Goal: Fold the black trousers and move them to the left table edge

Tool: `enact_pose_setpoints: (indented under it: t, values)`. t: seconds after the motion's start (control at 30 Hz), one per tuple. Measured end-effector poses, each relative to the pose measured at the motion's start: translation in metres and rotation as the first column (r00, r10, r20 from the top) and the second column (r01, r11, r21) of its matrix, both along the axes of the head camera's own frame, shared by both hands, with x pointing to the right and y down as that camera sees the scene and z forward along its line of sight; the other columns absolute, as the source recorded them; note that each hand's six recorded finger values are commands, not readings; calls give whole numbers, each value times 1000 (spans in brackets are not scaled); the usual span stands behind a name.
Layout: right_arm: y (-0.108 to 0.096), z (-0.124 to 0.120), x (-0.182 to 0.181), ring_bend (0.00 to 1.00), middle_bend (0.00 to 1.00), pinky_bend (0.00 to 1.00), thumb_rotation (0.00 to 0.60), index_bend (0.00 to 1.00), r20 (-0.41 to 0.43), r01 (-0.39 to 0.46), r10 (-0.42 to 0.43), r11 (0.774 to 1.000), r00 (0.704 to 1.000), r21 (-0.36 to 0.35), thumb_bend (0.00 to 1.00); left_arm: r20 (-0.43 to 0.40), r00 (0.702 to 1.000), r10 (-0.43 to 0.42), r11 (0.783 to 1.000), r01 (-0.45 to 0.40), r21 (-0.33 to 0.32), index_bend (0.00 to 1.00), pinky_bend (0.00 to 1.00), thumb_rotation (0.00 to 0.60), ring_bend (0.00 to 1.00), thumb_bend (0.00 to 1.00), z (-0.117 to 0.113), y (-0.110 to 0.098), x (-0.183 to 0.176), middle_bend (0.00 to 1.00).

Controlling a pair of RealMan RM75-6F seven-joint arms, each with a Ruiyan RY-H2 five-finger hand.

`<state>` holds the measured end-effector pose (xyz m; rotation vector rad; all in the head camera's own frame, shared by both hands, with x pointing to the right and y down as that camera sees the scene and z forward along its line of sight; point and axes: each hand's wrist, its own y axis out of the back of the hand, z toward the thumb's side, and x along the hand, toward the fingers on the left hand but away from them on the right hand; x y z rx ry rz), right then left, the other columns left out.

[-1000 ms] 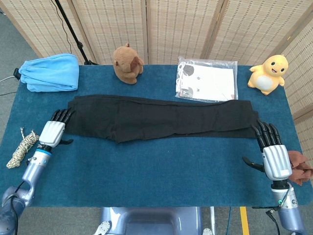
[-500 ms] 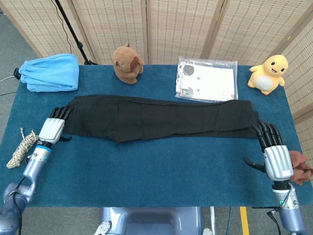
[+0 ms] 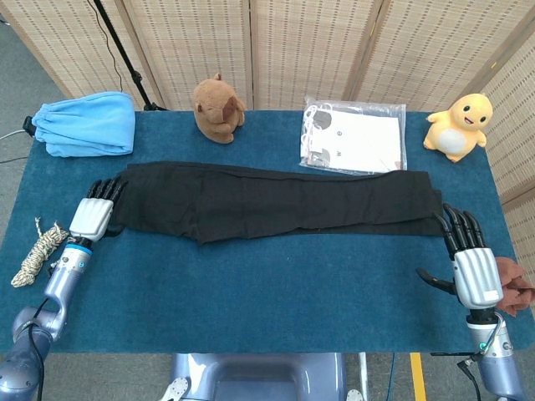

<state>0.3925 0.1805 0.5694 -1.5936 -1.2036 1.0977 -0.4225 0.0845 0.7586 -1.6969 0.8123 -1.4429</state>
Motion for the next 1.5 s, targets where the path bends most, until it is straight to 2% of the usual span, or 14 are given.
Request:
enact_pose_setpoints:
  t: [0.27, 0.73, 0.83, 0.93, 1.07, 1.23, 1.37, 1.5]
  values:
    - [-1, 0, 1, 0, 0, 10, 600, 0, 10, -6, 6, 1000, 1000, -9, 0, 39, 999, 14, 1000, -13, -29, 0, 0, 600, 0, 217, 6, 5, -3, 0]
    - [-1, 0, 2, 0, 0, 10, 600, 0, 23, -9, 10, 1000, 1000, -16, 0, 44, 999, 1, 1000, -1, 5, 2, 0, 600, 0, 249, 4, -2, 2, 0]
    - [0, 0, 2, 0, 0, 10, 600, 0, 26, -9, 9, 1000, 1000, -17, 0, 41, 999, -2, 1000, 1, 26, 60, 15, 600, 0, 272, 1, -5, 4, 0]
    - [0, 0, 2, 0, 0, 10, 600, 0, 28, -8, 9, 1000, 1000, -19, 0, 39, 999, 1, 999, -3, 51, 161, 36, 600, 7, 281, -2, -8, 6, 0]
    - [1, 1, 0, 0, 0, 10, 600, 0, 37, -3, 4, 1000, 999, -28, 0, 44, 999, 13, 996, -16, 87, 279, 40, 600, 75, 282, -8, -12, 8, 14]
    - [1, 2, -1, 0, 0, 10, 600, 0, 45, -1, 3, 999, 999, -38, 0, 63, 998, 22, 996, -28, 82, 402, 75, 600, 172, 295, -7, -13, 9, 80]
    - [2, 3, 0, 0, 0, 10, 600, 0, 50, -2, 5, 999, 999, -44, 0, 69, 997, 32, 996, -37, 79, 448, 106, 600, 210, 303, -6, -15, 12, 109]
    - [2, 3, 0, 0, 0, 10, 600, 0, 54, -3, 6, 999, 999, -51, 0, 76, 996, 41, 997, -46, 69, 509, 183, 600, 259, 414, -4, -15, 14, 160]
